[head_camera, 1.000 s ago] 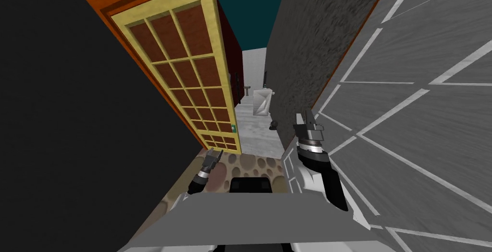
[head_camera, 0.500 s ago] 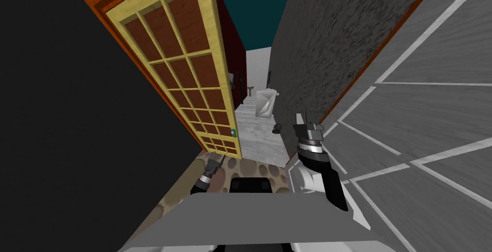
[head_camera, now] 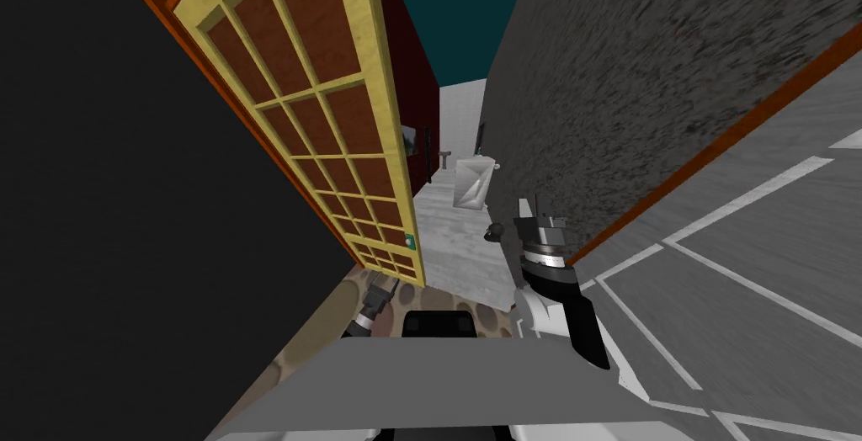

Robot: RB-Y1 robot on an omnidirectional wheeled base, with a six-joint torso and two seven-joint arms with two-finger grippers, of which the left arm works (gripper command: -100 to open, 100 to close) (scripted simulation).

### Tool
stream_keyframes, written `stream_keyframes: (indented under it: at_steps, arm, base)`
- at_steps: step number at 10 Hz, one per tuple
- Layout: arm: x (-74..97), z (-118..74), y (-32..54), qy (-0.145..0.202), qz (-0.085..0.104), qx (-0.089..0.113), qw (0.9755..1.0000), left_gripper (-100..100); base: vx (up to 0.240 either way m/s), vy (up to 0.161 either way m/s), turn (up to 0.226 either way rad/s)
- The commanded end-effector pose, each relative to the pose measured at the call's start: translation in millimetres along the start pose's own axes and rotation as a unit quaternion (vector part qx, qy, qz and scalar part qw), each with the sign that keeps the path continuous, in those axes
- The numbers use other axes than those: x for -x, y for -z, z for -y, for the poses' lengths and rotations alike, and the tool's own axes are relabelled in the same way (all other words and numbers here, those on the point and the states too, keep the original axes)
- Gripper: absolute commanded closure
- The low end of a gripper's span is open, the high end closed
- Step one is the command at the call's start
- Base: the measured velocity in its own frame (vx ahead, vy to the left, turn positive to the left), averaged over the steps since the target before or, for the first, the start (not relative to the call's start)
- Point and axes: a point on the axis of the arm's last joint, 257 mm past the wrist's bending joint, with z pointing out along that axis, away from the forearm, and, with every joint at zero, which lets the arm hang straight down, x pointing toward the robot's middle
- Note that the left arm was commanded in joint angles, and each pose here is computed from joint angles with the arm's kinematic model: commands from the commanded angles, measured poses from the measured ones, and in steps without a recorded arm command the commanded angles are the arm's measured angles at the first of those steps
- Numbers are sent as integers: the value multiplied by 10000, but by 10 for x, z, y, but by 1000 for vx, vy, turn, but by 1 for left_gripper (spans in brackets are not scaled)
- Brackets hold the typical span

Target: Pull the door open

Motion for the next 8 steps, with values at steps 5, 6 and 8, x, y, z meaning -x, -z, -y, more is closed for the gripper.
stream_keyframes:
  at_steps: [5,6,8]
  arm:
    - [-181,189,69,-25,-139,-95,9999,-100]
    - [-208,182,-21,-55,-161,-217,9996,-100]
    - [-235,174,-145,-81,-186,-358,9992,-100]
  base:
    - [167,-13,115]
    - [98,-57,-163]
    - [119,-60,-33]
